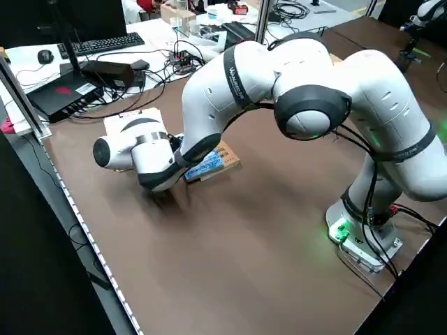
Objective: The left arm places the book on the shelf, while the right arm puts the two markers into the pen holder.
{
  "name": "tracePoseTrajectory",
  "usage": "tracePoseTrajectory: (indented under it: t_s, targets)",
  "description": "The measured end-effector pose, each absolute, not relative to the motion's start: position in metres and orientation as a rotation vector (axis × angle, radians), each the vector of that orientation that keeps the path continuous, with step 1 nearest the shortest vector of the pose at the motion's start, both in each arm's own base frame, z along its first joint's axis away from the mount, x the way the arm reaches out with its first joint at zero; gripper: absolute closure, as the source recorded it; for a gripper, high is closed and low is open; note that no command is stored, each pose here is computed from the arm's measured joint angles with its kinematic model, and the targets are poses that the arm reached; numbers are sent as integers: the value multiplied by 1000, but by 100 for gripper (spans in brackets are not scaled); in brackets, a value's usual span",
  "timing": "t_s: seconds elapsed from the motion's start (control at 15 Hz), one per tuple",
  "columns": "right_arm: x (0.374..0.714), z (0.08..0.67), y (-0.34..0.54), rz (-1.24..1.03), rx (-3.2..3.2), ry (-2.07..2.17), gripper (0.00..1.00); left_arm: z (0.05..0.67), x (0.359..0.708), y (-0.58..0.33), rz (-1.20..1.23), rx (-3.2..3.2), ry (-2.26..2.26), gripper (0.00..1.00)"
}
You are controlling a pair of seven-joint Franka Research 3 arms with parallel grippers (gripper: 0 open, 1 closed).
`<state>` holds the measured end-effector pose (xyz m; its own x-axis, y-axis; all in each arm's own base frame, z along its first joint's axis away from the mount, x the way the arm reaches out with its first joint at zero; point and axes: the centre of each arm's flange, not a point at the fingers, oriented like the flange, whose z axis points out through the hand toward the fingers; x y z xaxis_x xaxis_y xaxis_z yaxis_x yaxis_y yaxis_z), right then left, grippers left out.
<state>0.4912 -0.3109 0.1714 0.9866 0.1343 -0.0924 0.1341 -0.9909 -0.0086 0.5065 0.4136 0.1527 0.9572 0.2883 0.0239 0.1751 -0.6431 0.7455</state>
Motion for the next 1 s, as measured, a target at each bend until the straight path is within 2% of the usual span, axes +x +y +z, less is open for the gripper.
tracePoseTrajectory:
  t_s: [0.07, 0.2, 0.27, 0.33, 0.4, 0.53, 0.8, 1.0]
  targets:
    - [492, 172, -311, 142, -3130, -213, 42, 153, 507, 413, 177, 2283, 325, 40]
    - [495, 175, -313, 131, -3136, -212, 62, 152, 507, 413, 175, 2281, 324, 44]
    - [495, 176, -313, 129, -3137, -213, 73, 152, 507, 412, 175, 2281, 324, 51]
    - [496, 176, -312, 128, -3137, -215, 82, 152, 507, 412, 175, 2280, 323, 52]
    - [496, 176, -312, 128, -3137, -216, 82, 151, 507, 412, 174, 2280, 323, 52]
    - [498, 176, -310, 128, -3135, -229, 82, 151, 507, 412, 173, 2278, 323, 70]
    - [516, 197, -280, 187, -3078, -350, 82, 153, 507, 411, 170, 2268, 303, 78]
    - [536, 264, -248, 245, -2941, -331, 82, 156, 508, 411, 174, 2270, 299, 78]
